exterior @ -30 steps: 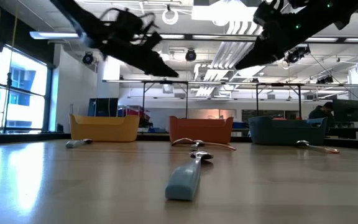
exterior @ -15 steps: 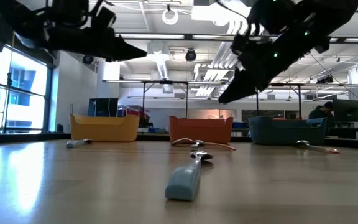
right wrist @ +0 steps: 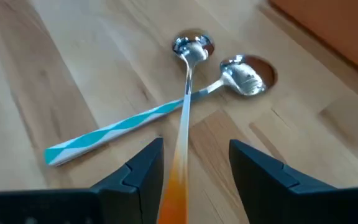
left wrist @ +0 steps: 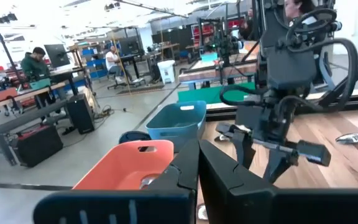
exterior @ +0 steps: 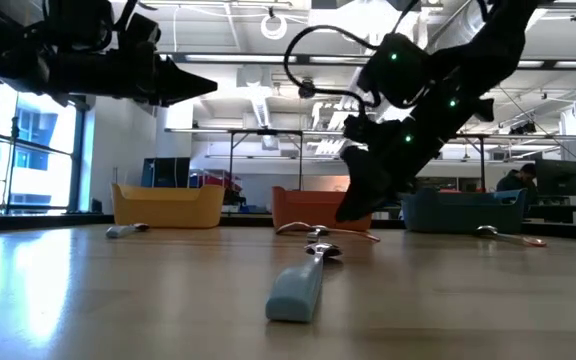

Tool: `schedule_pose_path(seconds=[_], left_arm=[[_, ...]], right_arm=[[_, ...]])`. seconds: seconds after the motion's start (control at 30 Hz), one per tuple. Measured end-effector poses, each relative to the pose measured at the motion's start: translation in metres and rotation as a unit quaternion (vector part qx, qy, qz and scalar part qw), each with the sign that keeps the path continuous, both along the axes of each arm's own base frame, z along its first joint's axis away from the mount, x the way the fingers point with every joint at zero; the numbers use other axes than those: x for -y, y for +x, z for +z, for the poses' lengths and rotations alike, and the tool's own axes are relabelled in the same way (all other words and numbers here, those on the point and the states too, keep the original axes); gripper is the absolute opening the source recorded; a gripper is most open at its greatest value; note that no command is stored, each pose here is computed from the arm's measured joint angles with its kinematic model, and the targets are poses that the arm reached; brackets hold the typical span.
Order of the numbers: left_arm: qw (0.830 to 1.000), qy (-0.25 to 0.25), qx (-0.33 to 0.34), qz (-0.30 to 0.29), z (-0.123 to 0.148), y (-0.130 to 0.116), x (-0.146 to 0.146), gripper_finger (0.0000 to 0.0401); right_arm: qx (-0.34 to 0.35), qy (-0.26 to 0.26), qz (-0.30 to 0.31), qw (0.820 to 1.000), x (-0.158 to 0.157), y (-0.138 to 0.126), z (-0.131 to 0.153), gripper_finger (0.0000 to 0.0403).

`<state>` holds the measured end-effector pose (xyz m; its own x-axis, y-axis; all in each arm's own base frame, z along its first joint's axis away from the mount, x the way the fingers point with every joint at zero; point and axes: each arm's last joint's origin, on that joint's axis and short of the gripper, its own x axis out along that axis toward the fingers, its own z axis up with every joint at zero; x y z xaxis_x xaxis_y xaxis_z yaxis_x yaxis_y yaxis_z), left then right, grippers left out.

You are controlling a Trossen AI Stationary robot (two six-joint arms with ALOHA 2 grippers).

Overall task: Sort silverware by color (type)
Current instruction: Put the orange spoon into the yellow bin

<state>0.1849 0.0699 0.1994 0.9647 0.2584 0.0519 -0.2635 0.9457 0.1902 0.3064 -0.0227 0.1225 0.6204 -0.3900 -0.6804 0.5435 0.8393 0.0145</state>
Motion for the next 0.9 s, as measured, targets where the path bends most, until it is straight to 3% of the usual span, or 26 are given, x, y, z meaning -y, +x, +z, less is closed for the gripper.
schedule_pose_path(seconds=[0.4,0.6,0.83,0.9], left_arm=[[1.0,-0.027,0.003,-0.008,-0.001,0.001,0.0,0.0001],[0.998,-0.054,0.0,-0.023,-0.004,0.002,0.001,0.0001],[0.997,-0.077,-0.002,-0.018,-0.008,0.004,0.0,0.0001],[0.997,-0.081,-0.001,-0.018,-0.008,0.004,0.0,0.0001]], right_arm=[[-0.021,0.015,-0.017,1.0,0.004,0.011,-0.021,0.0155],[-0.03,0.02,-0.031,0.999,0.005,0.009,-0.022,0.0104],[-0.038,0.011,-0.024,0.999,0.006,0.008,-0.023,0.0019],[-0.038,0.002,-0.023,0.999,0.006,0.009,-0.023,0.0014]])
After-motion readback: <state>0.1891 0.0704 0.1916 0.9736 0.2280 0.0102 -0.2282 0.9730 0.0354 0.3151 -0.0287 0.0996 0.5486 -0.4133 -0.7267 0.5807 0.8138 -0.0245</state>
